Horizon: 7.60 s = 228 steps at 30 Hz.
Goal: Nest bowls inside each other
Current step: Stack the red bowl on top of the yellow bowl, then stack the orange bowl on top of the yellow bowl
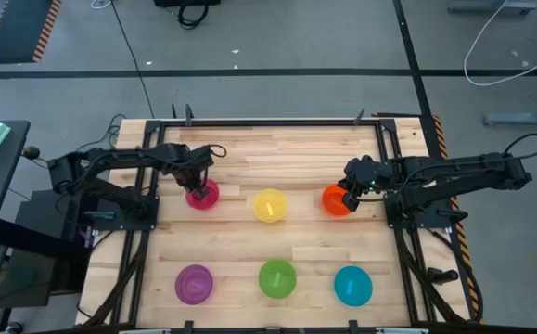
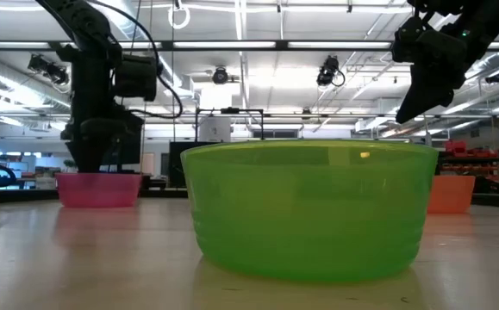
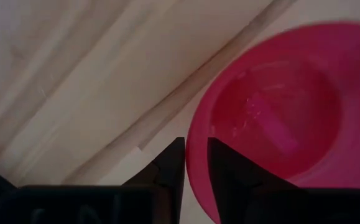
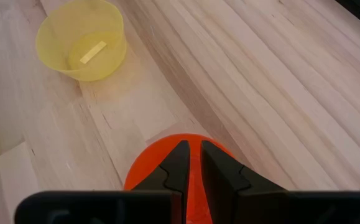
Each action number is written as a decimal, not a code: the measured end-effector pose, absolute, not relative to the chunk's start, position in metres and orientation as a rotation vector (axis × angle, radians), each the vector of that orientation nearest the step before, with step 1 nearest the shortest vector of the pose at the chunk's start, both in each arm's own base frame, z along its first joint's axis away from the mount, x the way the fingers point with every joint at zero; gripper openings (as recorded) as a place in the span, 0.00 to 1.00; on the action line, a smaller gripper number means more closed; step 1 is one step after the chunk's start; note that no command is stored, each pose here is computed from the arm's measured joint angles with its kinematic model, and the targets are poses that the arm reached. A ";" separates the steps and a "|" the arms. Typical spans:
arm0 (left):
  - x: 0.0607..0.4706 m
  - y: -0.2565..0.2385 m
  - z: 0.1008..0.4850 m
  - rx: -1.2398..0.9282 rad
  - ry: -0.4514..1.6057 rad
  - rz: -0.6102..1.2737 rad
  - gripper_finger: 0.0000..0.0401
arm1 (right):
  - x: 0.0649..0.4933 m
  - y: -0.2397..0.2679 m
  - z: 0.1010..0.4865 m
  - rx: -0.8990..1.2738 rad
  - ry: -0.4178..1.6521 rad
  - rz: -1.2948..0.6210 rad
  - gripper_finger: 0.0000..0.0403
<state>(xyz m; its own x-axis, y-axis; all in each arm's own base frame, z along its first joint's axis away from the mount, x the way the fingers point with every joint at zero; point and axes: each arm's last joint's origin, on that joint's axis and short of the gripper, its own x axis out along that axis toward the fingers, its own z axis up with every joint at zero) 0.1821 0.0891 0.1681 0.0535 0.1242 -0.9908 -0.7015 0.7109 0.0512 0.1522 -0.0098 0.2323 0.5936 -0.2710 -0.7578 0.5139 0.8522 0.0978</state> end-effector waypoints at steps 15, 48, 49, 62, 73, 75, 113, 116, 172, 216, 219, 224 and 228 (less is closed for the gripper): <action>0.218 0.101 0.234 -0.436 1.178 0.619 0.20 | 0.142 -0.014 0.226 0.383 0.911 -0.552 0.12; 0.201 0.096 0.205 -0.347 1.467 0.856 0.06 | 0.130 -0.032 0.189 0.638 0.946 -0.767 0.12; 0.199 0.097 0.204 -0.354 1.473 0.863 0.06 | 0.130 -0.032 0.189 0.642 0.946 -0.762 0.12; 0.189 0.115 0.201 -0.389 1.473 0.906 0.05 | 0.131 -0.029 0.189 0.744 0.968 -0.692 0.12; 0.186 0.132 0.201 -0.376 1.426 0.905 0.06 | 0.128 -0.027 0.187 0.835 0.993 -0.719 0.15; 0.185 0.135 0.201 -0.382 1.420 0.913 0.05 | 0.128 -0.027 0.186 0.845 1.008 -0.727 0.16; 0.188 0.148 0.203 -0.327 1.338 0.894 0.04 | 0.165 -0.035 0.151 0.706 1.162 -0.717 0.02; 0.189 0.149 0.204 -0.325 1.321 0.896 0.02 | 0.168 -0.036 0.155 0.678 1.147 -0.706 0.01; 0.154 0.119 0.269 -0.308 1.116 0.920 0.05 | 0.359 -0.045 0.243 0.322 1.083 -0.338 0.00; 0.152 0.117 0.261 -0.331 1.142 0.928 0.05 | 0.370 -0.051 0.179 0.334 1.338 -0.308 0.02; 0.152 0.117 0.261 -0.332 1.142 0.928 0.03 | 0.370 -0.051 0.179 0.335 1.339 -0.308 0.07; 0.152 0.117 0.261 -0.331 1.142 0.928 0.03 | 0.369 -0.050 0.182 0.333 1.337 -0.303 0.14; 0.152 0.117 0.261 -0.331 1.142 0.927 0.06 | 0.366 -0.049 0.189 0.335 1.331 -0.303 0.18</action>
<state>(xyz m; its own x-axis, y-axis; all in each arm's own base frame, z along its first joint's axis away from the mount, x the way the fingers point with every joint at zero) 0.1520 0.1165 0.2605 0.1082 0.4577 -0.8825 -0.7696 0.6005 0.2171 0.3658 -0.0492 0.1895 0.2115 -0.0243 -0.9771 0.4014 0.9137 0.0642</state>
